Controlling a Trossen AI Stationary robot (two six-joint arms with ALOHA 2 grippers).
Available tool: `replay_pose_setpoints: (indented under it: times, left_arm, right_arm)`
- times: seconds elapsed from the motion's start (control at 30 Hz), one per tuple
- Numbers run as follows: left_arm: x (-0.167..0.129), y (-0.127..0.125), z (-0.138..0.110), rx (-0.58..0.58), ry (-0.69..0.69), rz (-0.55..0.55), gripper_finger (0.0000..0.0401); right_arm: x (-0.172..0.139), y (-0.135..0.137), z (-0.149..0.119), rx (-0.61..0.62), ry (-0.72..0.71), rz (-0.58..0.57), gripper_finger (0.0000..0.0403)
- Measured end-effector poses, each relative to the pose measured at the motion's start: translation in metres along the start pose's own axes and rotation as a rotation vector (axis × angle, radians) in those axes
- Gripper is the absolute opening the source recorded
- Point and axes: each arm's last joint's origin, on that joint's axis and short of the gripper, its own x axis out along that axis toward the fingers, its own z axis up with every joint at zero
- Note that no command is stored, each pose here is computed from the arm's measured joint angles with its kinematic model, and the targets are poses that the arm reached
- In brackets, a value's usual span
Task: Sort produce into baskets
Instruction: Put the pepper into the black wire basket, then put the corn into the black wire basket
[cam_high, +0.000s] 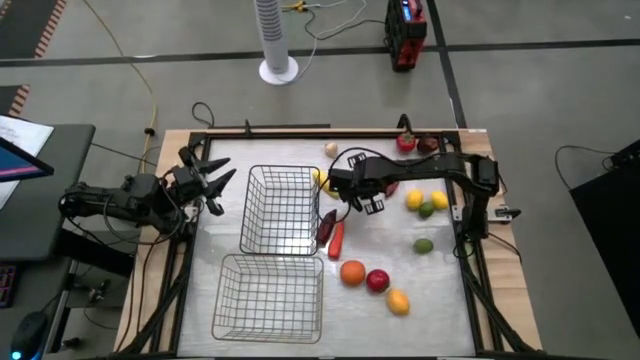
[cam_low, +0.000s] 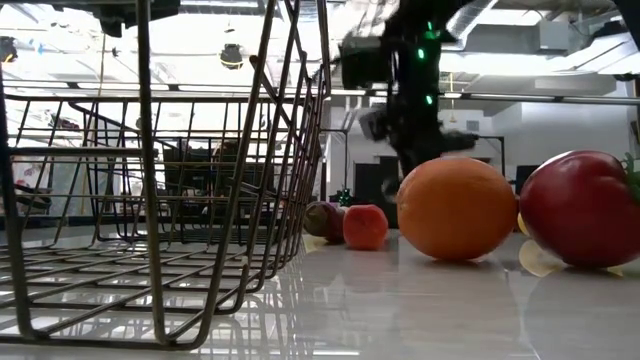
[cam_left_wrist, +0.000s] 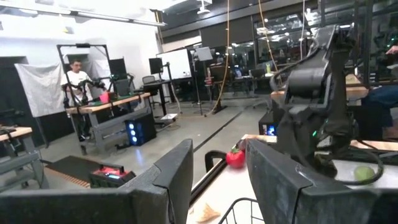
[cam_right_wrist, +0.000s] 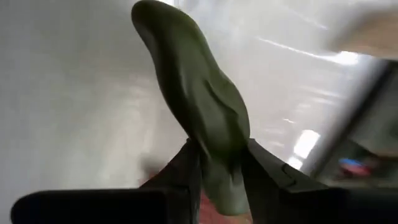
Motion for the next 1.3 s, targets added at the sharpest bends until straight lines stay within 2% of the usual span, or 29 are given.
replay_pose_setpoints:
  times: [0.13, 0.27, 0.4, 0.53, 0.6, 0.67, 0.77, 0.87, 0.97, 1.03, 1.17, 1.3]
  left_arm:
    - [0.000, 0.000, 0.000, 0.000, 0.000, 0.000, 0.0137]
    - [0.000, 0.000, 0.000, -0.006, 0.000, 0.000, 0.0137]
    - [0.000, 0.000, 0.000, -0.014, 0.000, 0.000, 0.0137]
    - [0.000, 0.000, 0.000, -0.026, 0.000, 0.000, 0.0137]
    - [0.000, 0.000, 0.000, -0.034, 0.000, 0.000, 0.0137]
    - [0.000, 0.000, 0.000, -0.037, 0.004, -0.001, 0.0137]
    - [0.000, 0.000, -0.001, -0.037, 0.007, -0.002, 0.0137]
    - [0.000, 0.000, -0.001, -0.038, 0.006, -0.004, 0.0137]
    - [0.000, 0.000, -0.001, -0.038, 0.007, -0.005, 0.0137]
    - [0.000, 0.000, -0.001, -0.043, 0.008, -0.005, 0.0137]
    - [0.000, 0.000, -0.001, -0.045, 0.011, -0.006, 0.0137]
    - [0.000, 0.000, -0.001, -0.056, 0.011, -0.007, 0.0137]
  right_arm:
    - [-0.046, -0.009, 0.014, 0.004, -0.041, -0.197, 0.0139]
    - [-0.090, -0.010, 0.033, 0.045, -0.212, -0.287, 0.0140]
    - [-0.119, -0.006, 0.054, 0.118, -0.464, -0.312, 0.0139]
    - [-0.126, -0.002, 0.072, 0.113, -0.679, -0.208, 0.0162]
    - [-0.121, -0.003, 0.076, 0.118, -0.724, -0.131, 0.0187]
    - [-0.117, -0.009, 0.079, 0.154, -0.759, -0.103, 0.0218]
    - [-0.111, -0.012, 0.076, 0.182, -0.713, -0.094, 0.0261]
    - [-0.113, -0.018, 0.065, 0.240, -0.673, -0.091, 0.0285]
    - [-0.114, -0.031, 0.047, 0.356, -0.656, -0.042, 0.0290]
    - [-0.103, -0.039, 0.032, 0.432, -0.601, -0.014, 0.0290]
    - [-0.058, -0.044, 0.011, 0.595, -0.579, 0.080, 0.0290]
    - [-0.015, -0.037, 0.001, 0.721, -0.617, 0.087, 0.0290]
